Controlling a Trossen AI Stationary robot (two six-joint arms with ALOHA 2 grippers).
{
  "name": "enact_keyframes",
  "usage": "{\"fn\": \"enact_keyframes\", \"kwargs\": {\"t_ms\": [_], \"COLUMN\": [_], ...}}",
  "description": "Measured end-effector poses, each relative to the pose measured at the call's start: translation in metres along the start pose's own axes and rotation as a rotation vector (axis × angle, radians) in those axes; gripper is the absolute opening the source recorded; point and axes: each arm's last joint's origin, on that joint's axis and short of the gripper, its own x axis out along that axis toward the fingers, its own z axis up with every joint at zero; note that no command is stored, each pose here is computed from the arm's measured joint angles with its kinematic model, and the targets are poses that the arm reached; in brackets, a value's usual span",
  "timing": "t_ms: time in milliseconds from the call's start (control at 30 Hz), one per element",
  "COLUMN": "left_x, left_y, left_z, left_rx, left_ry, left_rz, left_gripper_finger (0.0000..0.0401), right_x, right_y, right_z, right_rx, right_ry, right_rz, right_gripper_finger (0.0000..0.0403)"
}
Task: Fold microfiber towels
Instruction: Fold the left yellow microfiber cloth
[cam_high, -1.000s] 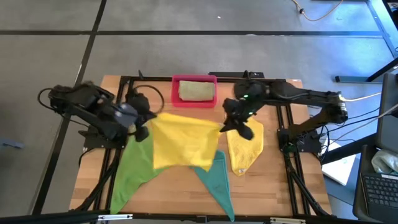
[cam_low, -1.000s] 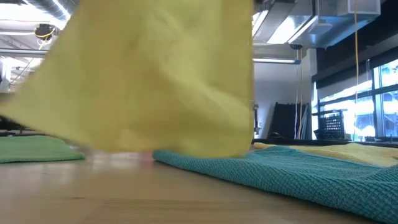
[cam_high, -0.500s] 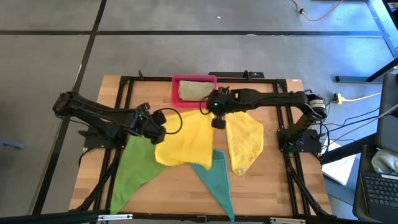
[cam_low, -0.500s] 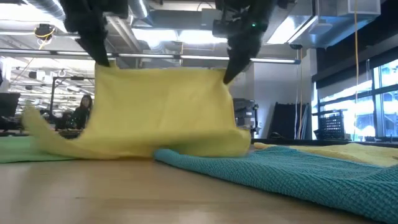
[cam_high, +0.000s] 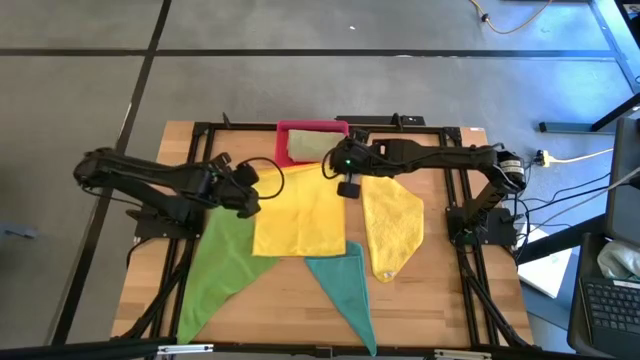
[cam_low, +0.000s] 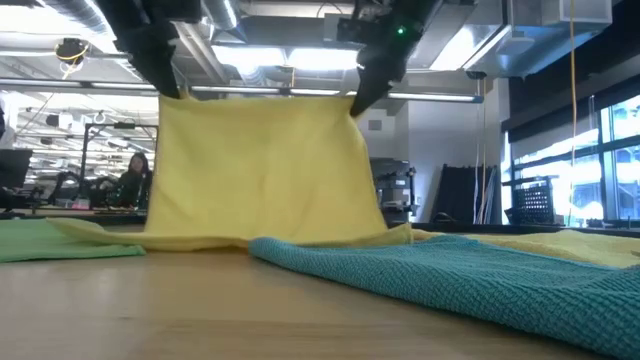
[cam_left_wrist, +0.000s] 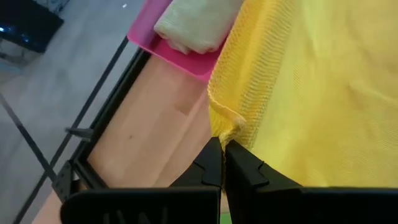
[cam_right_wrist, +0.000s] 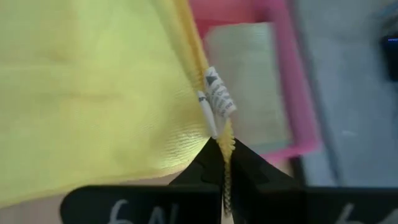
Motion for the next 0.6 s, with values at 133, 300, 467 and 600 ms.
{"fn": "enact_keyframes", "kwargs": {"t_ms": [133, 300, 467, 600], "left_x": [-0.009, -0.016, -0.008, 0.008], "left_y": [0.007, 0.002, -0.014, -0.026], "left_z": [-0.005, -0.009, -0.02, -0.034], "left_rx": [-0.012, -0.01, 0.036, 0.056], "left_ry": [0.005, 0.021, 0.006, 0.007], "left_rz": [-0.069, -0.167, -0.197, -0.198], "left_gripper_finger": [0.0, 0.0, 0.0, 0.0], "right_x": [-0.001, 0.003, 0.02, 0.033], "right_y": [0.008, 0.029, 0.057, 0.065], "right_z": [0.0, -0.008, -0.027, -0.044], "right_rx": [0.023, 0.095, 0.048, 0.046], "right_ry": [-0.034, 0.007, 0.033, 0.079], "right_rz": [0.295, 0.465, 0.434, 0.313], "right_gripper_finger": [0.001, 0.001, 0.001, 0.001]}}
